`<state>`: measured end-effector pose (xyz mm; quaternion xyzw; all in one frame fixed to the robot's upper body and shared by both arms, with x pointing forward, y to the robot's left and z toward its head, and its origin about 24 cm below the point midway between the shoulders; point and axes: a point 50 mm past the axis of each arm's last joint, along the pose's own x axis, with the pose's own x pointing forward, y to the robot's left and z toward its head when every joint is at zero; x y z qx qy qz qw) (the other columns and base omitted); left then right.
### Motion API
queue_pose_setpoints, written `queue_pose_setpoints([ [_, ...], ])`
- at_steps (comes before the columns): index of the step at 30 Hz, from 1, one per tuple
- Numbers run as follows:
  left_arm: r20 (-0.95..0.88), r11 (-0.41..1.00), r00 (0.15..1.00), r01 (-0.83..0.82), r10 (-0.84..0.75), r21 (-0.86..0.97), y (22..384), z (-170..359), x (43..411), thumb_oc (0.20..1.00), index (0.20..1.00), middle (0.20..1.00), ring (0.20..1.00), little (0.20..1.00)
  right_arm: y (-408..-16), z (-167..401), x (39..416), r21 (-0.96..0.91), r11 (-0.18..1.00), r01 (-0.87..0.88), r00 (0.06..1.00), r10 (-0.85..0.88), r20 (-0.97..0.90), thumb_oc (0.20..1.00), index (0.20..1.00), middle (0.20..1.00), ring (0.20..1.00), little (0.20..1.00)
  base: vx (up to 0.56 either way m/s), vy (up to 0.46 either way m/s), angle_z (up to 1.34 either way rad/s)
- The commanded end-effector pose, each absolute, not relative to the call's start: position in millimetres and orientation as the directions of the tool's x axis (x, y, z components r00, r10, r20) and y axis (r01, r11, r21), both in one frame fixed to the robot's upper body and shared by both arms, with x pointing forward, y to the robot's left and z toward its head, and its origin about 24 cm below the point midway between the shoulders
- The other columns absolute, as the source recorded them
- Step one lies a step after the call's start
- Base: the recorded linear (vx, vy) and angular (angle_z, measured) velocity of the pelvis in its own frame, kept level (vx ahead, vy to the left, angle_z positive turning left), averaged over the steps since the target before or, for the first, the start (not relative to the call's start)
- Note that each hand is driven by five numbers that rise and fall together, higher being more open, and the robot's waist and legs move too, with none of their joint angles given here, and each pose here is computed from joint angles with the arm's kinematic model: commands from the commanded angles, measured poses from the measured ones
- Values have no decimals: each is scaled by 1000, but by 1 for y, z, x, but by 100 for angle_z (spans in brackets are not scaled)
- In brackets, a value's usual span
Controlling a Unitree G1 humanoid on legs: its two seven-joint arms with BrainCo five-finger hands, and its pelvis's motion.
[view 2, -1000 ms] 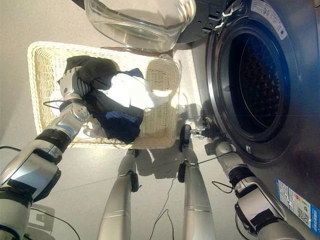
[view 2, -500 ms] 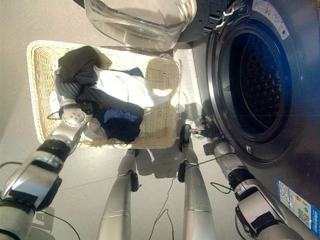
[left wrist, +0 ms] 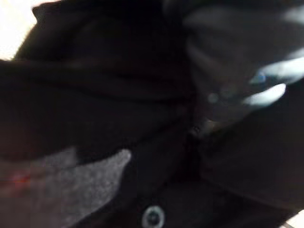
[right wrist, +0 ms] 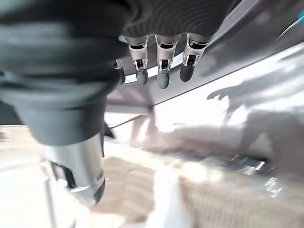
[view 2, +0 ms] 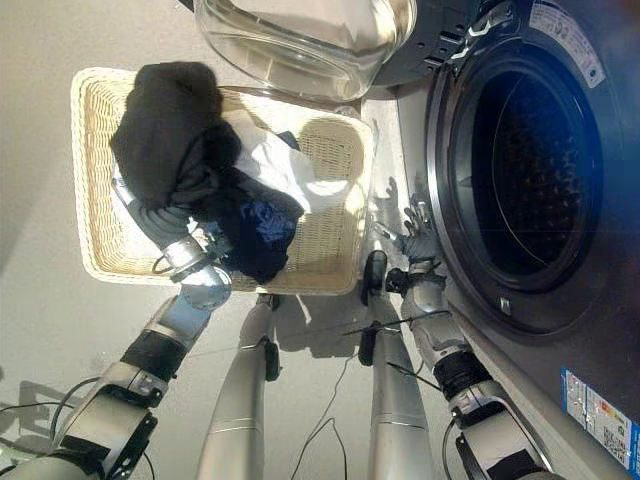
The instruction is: Put the clothes into the washing machine.
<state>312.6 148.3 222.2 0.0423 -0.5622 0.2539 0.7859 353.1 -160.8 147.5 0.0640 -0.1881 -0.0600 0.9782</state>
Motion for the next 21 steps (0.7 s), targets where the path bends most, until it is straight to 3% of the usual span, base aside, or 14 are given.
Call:
queue_pose_setpoints([
  [1,973,908,113,-395,200,-141,135,246,297,200,200,200,200,200,-154,161,334,217,976,10,872,-115,476,1000,1000,1000,1000,1000,0,0,0],
  [3,991,912,76,-403,114,-74,126,250,289,200,200,200,200,200,-143,172,325,207,977,-58,841,-64,538,1000,1000,1000,1000,1000,0,0,0],
  [11,994,945,90,-315,-62,87,106,252,275,200,200,200,200,200,-111,188,305,197,919,-341,776,157,610,1000,1000,1000,1000,1000,0,0,0],
  [15,948,932,186,-208,-260,296,89,249,278,200,200,200,200,200,-90,190,299,200,774,-601,704,393,591,1000,1000,1000,1000,1000,0,0,0],
  [21,884,892,245,-122,-399,436,80,248,282,200,200,200,200,200,-78,196,295,207,629,-749,607,529,593,1000,1000,1000,1000,1000,0,0,0],
])
